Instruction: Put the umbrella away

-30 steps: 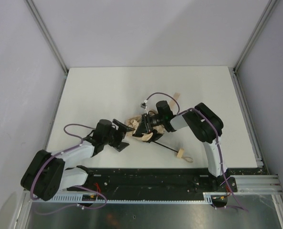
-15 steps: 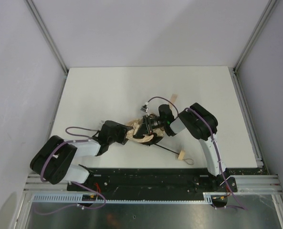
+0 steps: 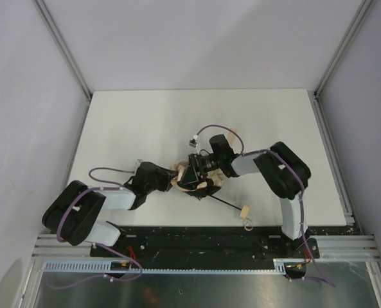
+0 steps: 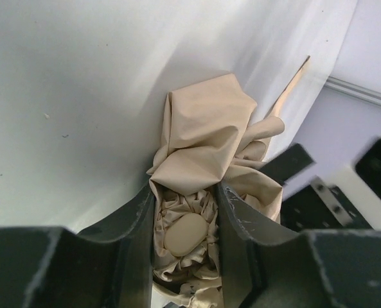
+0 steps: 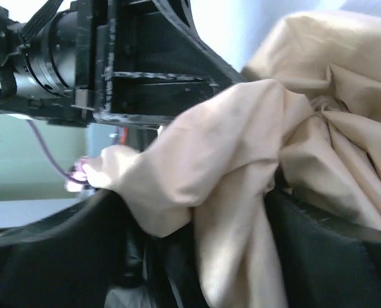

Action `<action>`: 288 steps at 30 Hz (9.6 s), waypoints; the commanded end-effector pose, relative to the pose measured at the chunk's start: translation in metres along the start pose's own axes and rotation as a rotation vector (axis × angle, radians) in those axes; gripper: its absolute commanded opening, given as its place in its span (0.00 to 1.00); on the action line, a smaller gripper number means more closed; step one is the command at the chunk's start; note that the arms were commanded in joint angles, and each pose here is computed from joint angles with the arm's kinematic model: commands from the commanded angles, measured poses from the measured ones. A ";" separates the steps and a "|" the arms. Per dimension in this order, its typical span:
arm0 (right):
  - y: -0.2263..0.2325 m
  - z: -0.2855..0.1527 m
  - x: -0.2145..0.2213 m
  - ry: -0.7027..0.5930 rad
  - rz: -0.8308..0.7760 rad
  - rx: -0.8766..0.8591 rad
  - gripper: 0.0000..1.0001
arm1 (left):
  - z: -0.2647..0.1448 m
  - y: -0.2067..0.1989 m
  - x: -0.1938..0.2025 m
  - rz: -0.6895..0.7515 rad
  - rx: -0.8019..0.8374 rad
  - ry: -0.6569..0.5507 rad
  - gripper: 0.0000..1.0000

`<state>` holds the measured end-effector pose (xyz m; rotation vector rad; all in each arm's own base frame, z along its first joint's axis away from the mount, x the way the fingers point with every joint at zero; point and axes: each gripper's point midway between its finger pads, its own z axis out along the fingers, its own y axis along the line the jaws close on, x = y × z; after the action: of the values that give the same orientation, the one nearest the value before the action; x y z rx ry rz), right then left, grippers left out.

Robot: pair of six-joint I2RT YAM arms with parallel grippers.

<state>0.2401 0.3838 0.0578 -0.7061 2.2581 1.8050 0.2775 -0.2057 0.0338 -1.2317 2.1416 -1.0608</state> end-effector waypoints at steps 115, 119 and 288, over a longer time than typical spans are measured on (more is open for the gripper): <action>-0.006 0.011 0.014 0.088 -0.862 0.841 0.96 | -0.013 0.029 0.026 -0.102 -0.345 0.270 0.00; -0.035 0.007 0.011 0.064 -0.935 1.053 0.85 | -0.015 0.031 0.028 -0.112 -0.372 0.285 0.00; -0.057 -0.006 0.017 -0.026 -0.090 0.214 0.00 | -0.054 -0.078 -0.062 0.947 -0.101 -0.037 0.64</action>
<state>0.2603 0.3823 0.0303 -0.8092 2.1503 1.5625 0.3016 -0.1666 0.1340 -0.3525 2.2899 -0.7018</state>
